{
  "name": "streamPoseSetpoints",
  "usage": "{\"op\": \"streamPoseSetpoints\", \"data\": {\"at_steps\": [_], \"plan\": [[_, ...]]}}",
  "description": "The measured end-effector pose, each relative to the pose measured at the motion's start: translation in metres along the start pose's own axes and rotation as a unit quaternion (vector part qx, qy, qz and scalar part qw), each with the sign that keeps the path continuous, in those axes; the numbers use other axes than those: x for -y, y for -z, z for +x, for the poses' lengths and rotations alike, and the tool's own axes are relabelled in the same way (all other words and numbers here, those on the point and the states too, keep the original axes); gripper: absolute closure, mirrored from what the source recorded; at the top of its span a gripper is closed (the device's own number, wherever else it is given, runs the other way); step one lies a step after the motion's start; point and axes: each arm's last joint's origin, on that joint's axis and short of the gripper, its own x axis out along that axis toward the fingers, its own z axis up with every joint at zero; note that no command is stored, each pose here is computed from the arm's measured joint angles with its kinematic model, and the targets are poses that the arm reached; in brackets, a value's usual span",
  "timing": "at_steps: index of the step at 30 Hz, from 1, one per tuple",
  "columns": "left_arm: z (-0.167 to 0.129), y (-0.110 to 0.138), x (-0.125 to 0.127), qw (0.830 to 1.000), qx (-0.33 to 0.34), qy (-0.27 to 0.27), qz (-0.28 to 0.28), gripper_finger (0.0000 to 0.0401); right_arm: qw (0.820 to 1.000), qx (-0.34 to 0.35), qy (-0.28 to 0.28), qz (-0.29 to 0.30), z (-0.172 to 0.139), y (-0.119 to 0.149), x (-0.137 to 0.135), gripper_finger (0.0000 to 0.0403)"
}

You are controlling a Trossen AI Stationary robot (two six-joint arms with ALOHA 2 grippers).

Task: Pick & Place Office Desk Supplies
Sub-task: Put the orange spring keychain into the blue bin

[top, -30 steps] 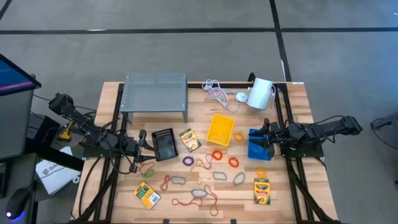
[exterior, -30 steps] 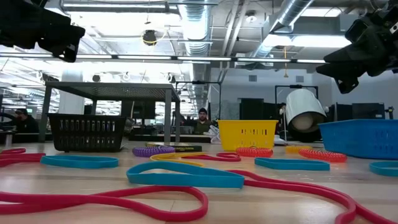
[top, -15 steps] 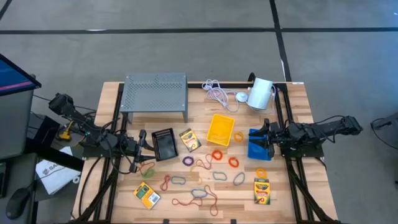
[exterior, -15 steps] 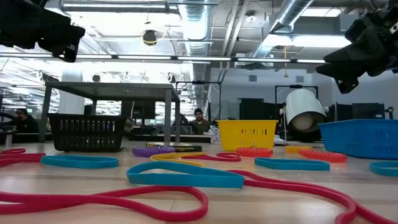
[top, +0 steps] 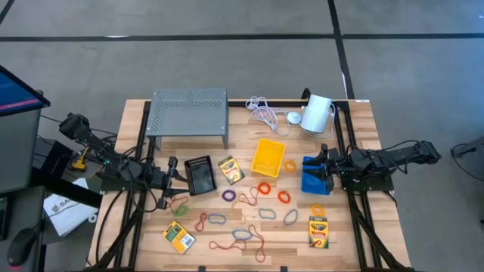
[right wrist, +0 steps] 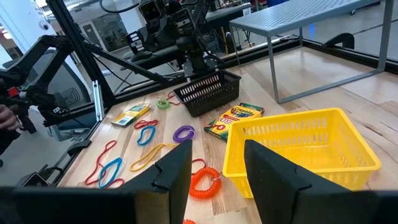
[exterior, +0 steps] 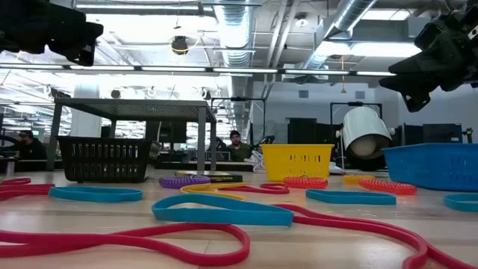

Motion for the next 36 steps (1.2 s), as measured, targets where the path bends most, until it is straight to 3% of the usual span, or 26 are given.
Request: {"op": "streamPoseSetpoints", "data": {"at_steps": [18, 24, 31, 36], "plan": [[0.0, -0.007, -0.002, 0.999, 0.032, -0.028, -0.021, 0.0278, 1.0, 0.012, 0.007, 0.028, 0.0, -0.002, 0.001, 0.026], [0.0, -0.011, -0.005, 0.997, 0.053, -0.04, -0.041, 0.0278, 0.997, 0.072, 0.009, 0.008, 0.0, -0.014, 0.0, 0.026], [0.005, -0.01, -0.018, 0.986, 0.057, -0.095, -0.12, 0.0278, 0.994, 0.091, -0.067, 0.011, -0.003, -0.026, -0.008, 0.026], [0.012, -0.004, -0.024, 0.982, 0.043, -0.121, -0.137, 0.0278, 0.993, 0.083, -0.079, -0.003, -0.004, -0.046, -0.018, 0.026]]}}
